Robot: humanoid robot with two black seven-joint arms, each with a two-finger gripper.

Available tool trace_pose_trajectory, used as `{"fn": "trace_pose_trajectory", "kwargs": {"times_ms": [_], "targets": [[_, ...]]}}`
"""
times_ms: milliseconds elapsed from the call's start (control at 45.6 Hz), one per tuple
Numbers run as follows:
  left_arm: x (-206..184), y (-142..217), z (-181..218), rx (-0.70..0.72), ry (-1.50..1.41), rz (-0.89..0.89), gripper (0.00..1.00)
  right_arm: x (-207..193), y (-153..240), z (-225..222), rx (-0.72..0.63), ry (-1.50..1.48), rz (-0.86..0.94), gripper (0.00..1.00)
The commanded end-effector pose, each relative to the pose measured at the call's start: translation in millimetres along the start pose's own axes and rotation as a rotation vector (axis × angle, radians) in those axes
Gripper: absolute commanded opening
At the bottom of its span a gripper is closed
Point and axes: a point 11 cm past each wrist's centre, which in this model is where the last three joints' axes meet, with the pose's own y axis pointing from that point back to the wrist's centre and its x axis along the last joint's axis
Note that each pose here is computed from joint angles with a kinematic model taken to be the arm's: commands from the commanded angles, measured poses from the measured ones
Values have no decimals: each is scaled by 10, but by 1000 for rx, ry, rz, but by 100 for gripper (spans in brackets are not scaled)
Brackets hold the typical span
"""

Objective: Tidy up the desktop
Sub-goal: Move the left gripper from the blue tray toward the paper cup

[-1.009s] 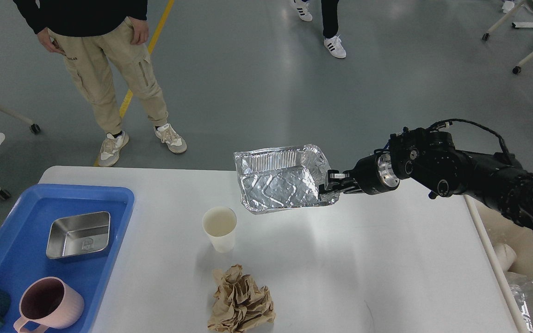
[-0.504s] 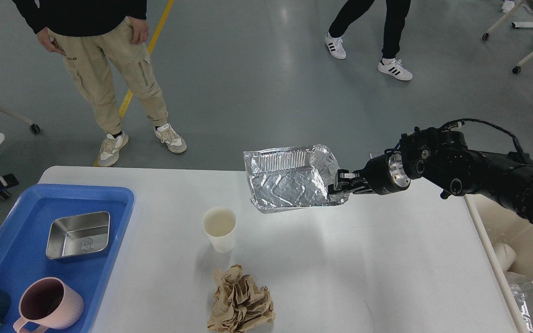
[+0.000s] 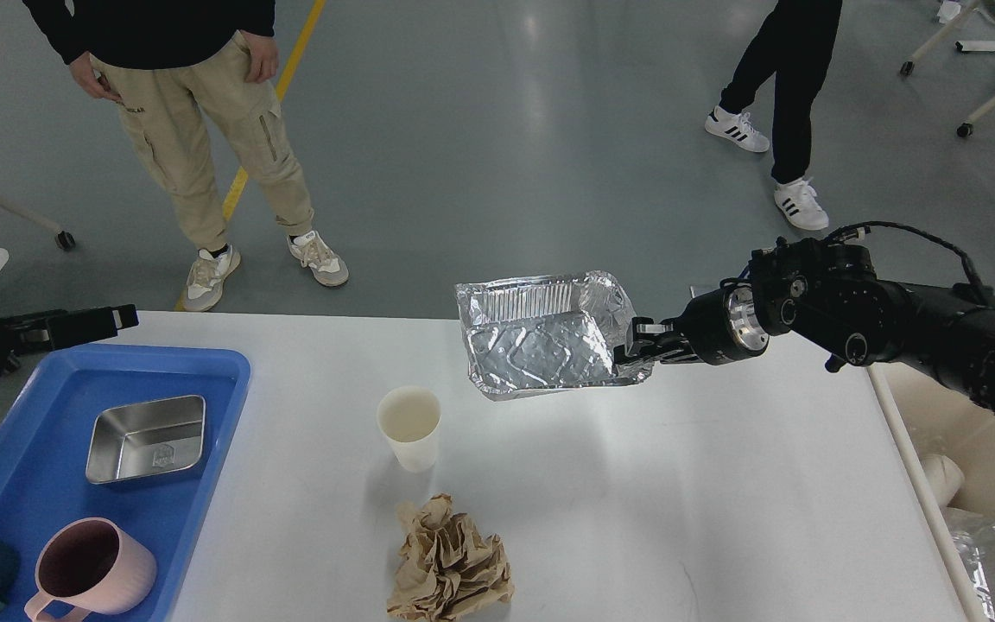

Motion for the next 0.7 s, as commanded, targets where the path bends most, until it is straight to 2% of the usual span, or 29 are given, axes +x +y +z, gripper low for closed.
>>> {"fn": "trace_pose_trajectory", "kwargs": {"times_ms": [0, 197, 395, 680], "targets": [[45, -185, 137, -21, -37, -38, 97, 6, 1, -12, 1, 2, 0, 0], [-54, -565, 318, -109, -50, -85, 97, 23, 9, -27, 2, 6, 3, 0], [-108, -847, 480, -138, -66, -101, 97, 66, 30, -68, 4, 15, 9, 0], [-271, -979, 719, -236, -178, -182, 94, 71, 26, -117, 12, 23, 5, 0]]}}
